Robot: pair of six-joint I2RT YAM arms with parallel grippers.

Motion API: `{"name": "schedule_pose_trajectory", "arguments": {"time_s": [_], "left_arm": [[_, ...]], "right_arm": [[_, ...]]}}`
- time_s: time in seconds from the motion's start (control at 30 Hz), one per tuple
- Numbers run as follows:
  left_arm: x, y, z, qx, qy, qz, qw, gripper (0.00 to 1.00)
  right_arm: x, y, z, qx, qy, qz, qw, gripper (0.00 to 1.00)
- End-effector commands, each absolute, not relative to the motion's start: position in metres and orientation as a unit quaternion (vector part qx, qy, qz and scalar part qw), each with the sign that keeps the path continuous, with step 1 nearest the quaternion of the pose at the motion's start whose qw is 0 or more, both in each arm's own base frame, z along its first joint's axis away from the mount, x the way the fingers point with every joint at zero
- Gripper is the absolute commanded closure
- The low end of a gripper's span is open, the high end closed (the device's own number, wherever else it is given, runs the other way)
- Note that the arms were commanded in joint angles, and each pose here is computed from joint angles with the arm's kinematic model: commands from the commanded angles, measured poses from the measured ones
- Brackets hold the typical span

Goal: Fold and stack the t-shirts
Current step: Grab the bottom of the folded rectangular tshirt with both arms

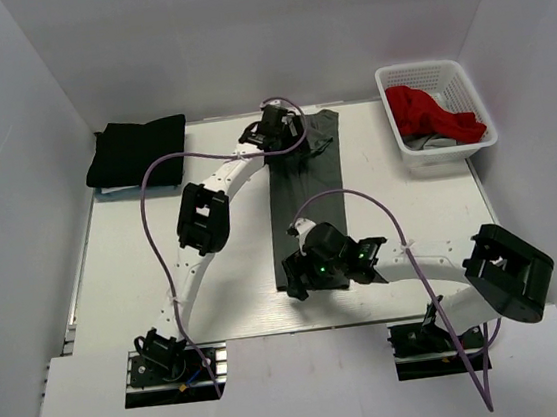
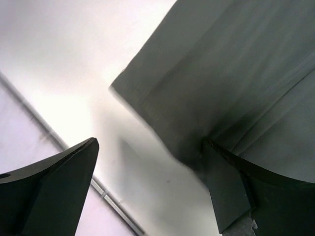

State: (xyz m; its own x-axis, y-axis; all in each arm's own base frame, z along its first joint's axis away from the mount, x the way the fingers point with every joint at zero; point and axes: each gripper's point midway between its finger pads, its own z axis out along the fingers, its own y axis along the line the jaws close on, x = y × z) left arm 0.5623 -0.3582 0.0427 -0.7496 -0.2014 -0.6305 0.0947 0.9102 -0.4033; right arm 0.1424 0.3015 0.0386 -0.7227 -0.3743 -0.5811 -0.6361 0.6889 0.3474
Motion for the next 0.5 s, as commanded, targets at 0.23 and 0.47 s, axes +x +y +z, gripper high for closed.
{"name": "schedule_pose_trajectory", "arguments": {"time_s": [0.23,0.47], "left_arm": [[0.562,-0.313,0.047,-0.042,0.918,-0.206,0.336,0.0],[0.562,-0.323,0.139,0.016,0.885,-0.25,0.394,0.0]], "right_arm": [[0.103,0.315,0.05,-0.334,0.851,0.361,0.183,0.1],[0.146,0.31,0.118,-0.289,0.838,0.338,0.317,0.1]]}}
